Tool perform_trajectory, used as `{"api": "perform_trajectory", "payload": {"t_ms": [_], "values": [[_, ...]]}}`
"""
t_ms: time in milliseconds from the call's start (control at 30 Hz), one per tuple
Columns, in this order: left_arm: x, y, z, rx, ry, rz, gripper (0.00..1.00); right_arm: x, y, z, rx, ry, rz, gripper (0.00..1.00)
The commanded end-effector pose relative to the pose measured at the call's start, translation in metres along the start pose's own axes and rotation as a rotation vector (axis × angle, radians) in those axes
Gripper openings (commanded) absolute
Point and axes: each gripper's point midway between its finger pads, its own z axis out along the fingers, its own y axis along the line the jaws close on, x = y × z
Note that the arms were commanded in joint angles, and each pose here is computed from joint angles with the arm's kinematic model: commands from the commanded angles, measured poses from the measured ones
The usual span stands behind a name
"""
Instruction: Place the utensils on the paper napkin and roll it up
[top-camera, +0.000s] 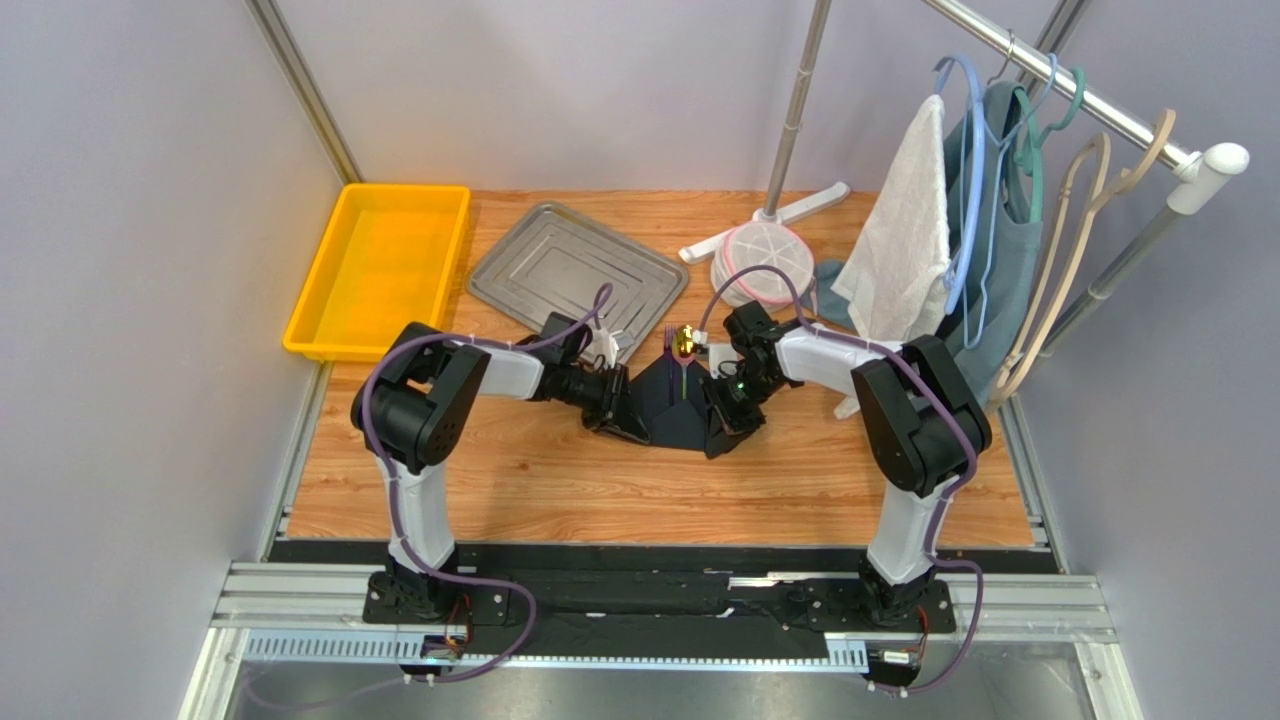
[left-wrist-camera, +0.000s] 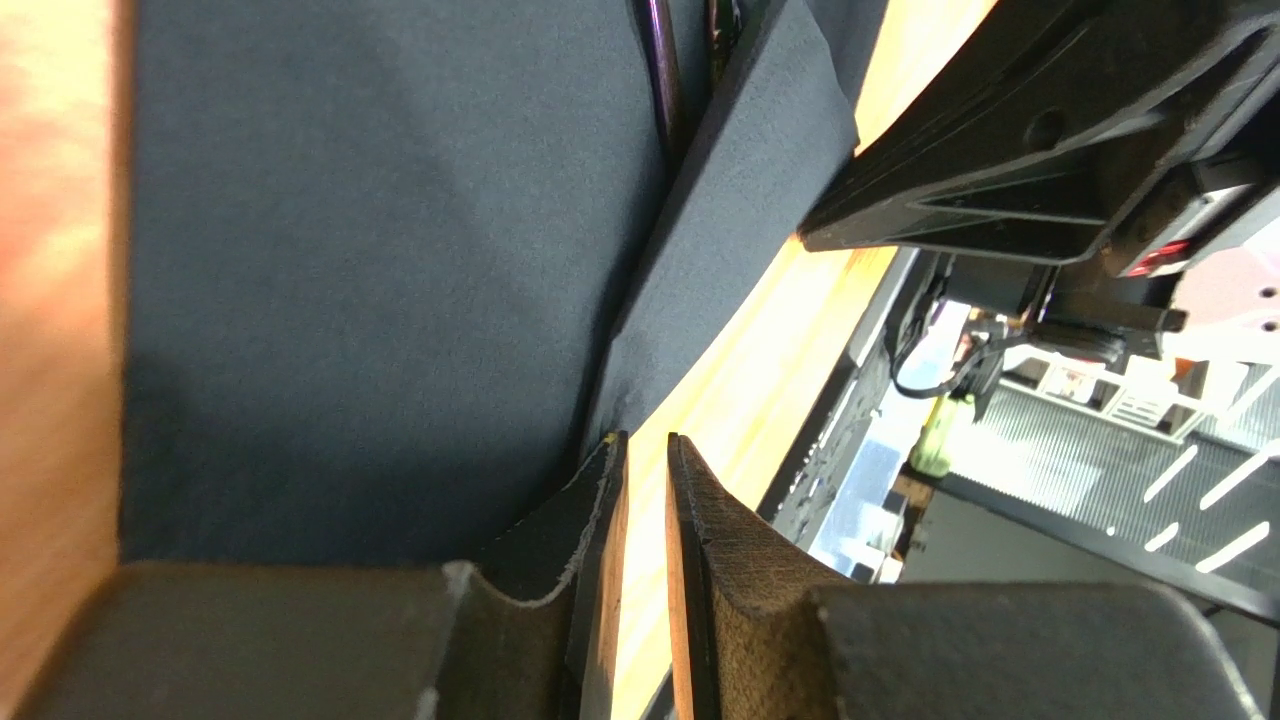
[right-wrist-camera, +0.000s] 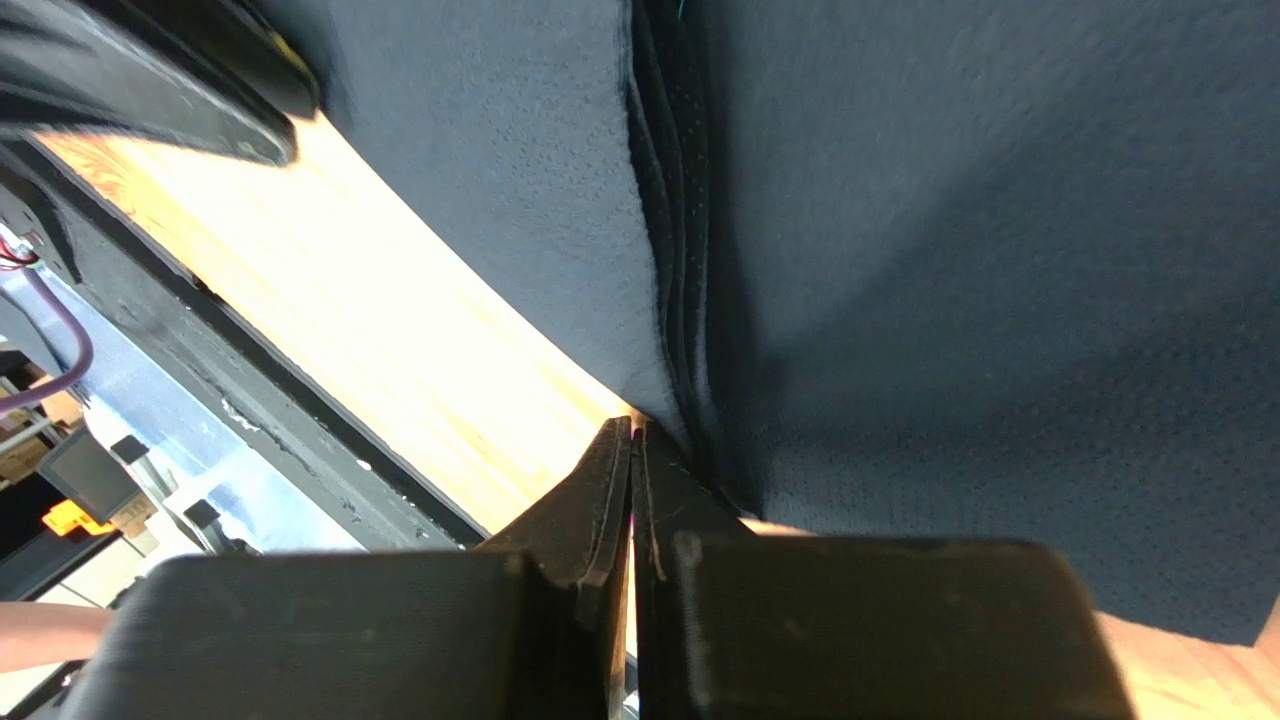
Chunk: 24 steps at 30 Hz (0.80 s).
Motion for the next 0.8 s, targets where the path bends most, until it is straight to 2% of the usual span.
{"api": "perform_trajectory", "payload": {"t_ms": [0, 233, 633, 767], "values": [[-0.005, 0.003, -0.005, 0.030, -0.030, -0.005, 0.23, -0.008, -0.017, 0.006, 0.070, -0.007, -0.047, 0.02], [-0.003, 0.024, -0.017, 0.047, -0.040, -0.093, 0.23, -0.009, -0.020, 0.005, 0.083, -0.010, -0.056, 0.02], [0.002, 0.018, -0.027, 0.102, -0.067, -0.072, 0.25, -0.015, -0.018, 0.002, 0.080, -0.019, -0.069, 0.02], [0.001, 0.022, -0.024, 0.103, -0.069, -0.084, 0.25, -0.020, 0.014, -0.013, -0.051, -0.062, -0.092, 0.02]]}}
